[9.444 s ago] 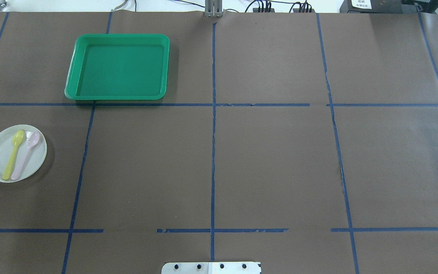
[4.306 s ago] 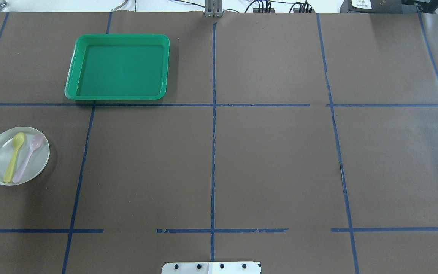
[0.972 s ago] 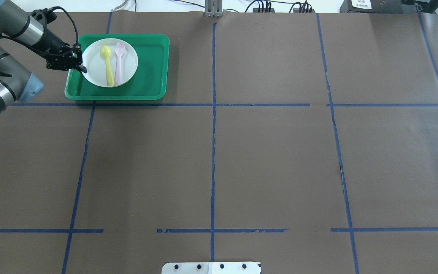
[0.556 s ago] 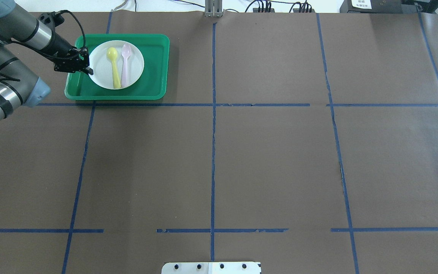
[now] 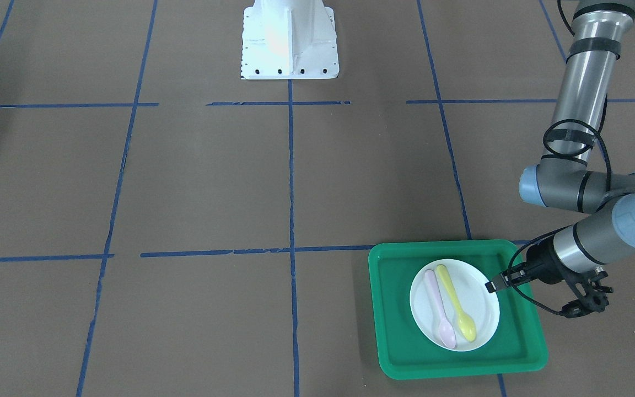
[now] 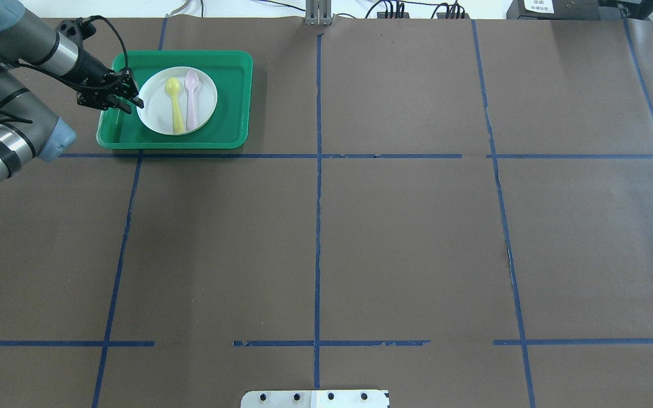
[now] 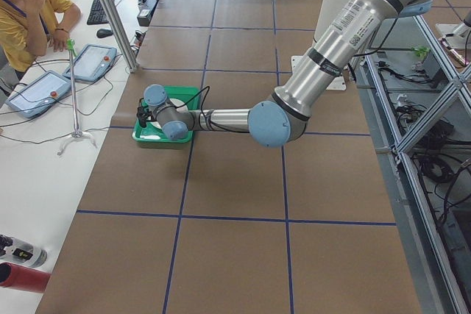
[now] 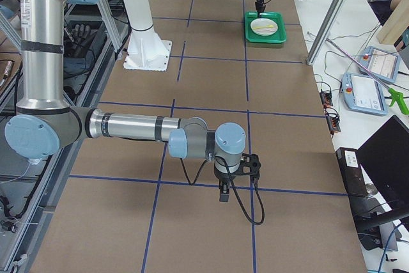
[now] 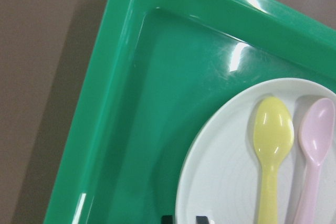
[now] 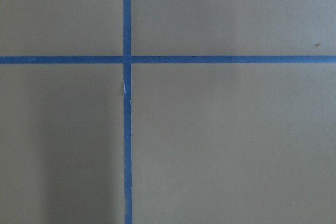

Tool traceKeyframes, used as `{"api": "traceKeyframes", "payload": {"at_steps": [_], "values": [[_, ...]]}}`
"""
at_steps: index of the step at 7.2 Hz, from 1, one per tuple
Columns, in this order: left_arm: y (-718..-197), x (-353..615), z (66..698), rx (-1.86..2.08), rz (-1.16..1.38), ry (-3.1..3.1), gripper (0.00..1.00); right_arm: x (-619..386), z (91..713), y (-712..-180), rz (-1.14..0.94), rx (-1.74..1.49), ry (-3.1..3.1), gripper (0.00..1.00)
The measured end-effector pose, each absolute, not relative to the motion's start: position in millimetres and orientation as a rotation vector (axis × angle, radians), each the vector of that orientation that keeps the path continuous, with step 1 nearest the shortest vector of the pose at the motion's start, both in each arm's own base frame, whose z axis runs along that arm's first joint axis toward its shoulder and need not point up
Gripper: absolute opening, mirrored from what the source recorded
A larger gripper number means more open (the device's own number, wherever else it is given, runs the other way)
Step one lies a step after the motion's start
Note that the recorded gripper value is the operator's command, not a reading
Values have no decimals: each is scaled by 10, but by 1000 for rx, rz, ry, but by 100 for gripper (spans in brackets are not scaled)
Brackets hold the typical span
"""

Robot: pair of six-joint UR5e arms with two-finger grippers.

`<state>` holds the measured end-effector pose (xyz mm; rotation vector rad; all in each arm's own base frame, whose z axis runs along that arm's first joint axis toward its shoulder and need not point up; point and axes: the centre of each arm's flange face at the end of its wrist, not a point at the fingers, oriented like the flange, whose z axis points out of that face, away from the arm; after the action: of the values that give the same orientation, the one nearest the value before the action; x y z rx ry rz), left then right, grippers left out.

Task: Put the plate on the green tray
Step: 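Open the left gripper and withdraw it from the plate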

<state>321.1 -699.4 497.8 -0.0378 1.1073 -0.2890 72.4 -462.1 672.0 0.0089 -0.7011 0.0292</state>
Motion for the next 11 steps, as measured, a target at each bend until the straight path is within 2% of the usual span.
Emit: {"api": "traceKeyframes", "payload": {"at_steps": [4, 6, 8, 10, 11], "values": [[-7120, 2882, 4946, -94, -336, 1046, 75, 724, 6720, -4621, 29, 9, -701, 100], [-7186, 2363, 4811, -128, -307, 974, 75, 724, 6720, -4621, 29, 9, -701, 100], [-6953, 1674, 4858, -123, -285, 926, 77, 724, 6720, -4621, 30, 9, -701, 100], [-6837, 986, 5054, -98, -225, 888, 85, 724, 6721, -4621, 30, 9, -701, 100], [-6781, 661, 5189, -86, -191, 875, 85, 724, 6720, -4621, 30, 9, -701, 100]]}}
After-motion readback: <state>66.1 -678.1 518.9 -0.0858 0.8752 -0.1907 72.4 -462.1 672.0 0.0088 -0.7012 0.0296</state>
